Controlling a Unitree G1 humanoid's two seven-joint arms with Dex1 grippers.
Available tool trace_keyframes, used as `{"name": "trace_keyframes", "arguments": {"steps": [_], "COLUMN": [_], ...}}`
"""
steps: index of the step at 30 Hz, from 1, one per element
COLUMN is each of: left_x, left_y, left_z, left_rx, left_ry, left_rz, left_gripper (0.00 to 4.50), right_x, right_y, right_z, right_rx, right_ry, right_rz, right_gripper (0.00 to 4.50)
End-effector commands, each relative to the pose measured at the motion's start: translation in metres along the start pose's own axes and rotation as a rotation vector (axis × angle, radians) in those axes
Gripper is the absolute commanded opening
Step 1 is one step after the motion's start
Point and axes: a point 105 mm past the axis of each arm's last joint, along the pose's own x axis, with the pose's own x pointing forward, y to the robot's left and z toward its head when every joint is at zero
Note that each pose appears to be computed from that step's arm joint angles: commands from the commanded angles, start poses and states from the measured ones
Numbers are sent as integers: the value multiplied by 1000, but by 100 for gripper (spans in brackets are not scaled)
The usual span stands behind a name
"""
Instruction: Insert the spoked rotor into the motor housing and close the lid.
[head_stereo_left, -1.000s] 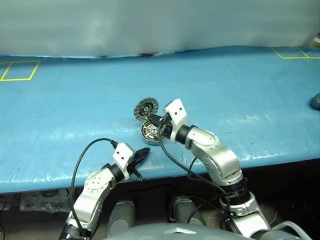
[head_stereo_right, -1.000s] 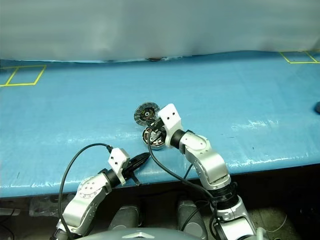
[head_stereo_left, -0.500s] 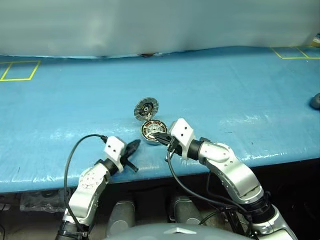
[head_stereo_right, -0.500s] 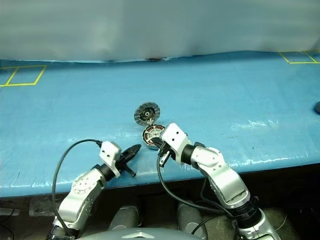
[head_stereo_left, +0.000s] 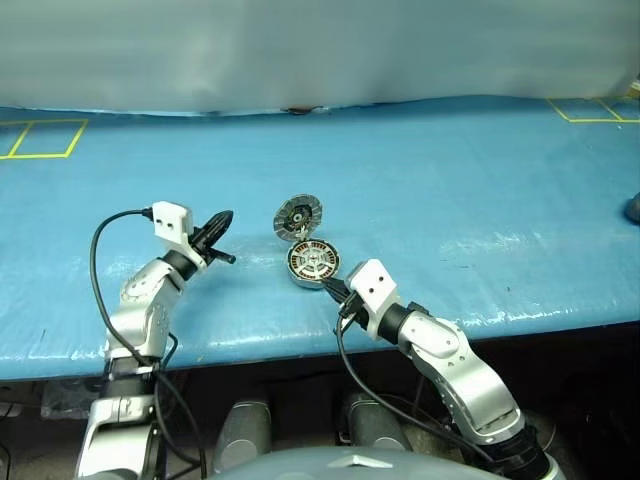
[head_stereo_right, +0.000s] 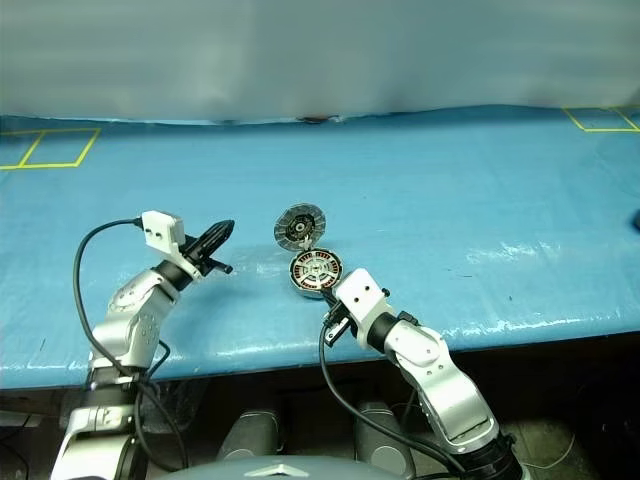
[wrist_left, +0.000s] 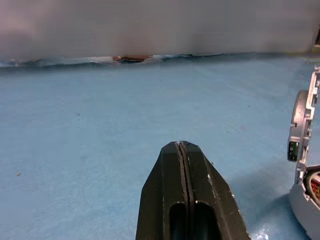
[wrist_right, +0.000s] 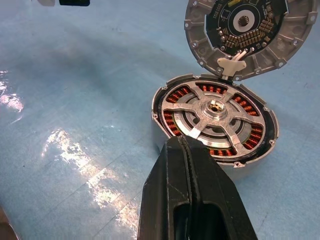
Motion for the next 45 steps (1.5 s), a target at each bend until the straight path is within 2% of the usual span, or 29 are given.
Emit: {"name": "trace_keyframes", "arguments": {"steps": [1,9,13,17,20,31,37,45], "left_x": [12,55,63,69,73,80,81,78], "left_y": [11,-2,-13,-40,-48,-61,-65,-72], "left_z": [11,16,14,6,5,16,22,23], "left_rx": [-44,-100,-107,-45,-24,55,79,118], "left_ry": [-6,87,130,235,274,276,262,268], "left_rz": [-26,-213,-304,-486,-537,-620,-649,-712], "left_gripper": [0,0,0,0,0,0,0,0], "right_x": [-4,-7,-9,-10,-12,-17,-16,-16], "right_y": [1,3,4,6,5,7,-2,-8], "right_z": [16,18,18,20,20,8,-7,-2], "right_rx": [-21,-17,-11,-13,-5,60,73,86], "right_ry": [-66,-80,-83,-80,-83,-84,-79,-132], "right_rz": [-7,-34,-42,-45,-56,-99,-169,-194], "right_gripper": [2,2,2,2,2,2,2,2]}}
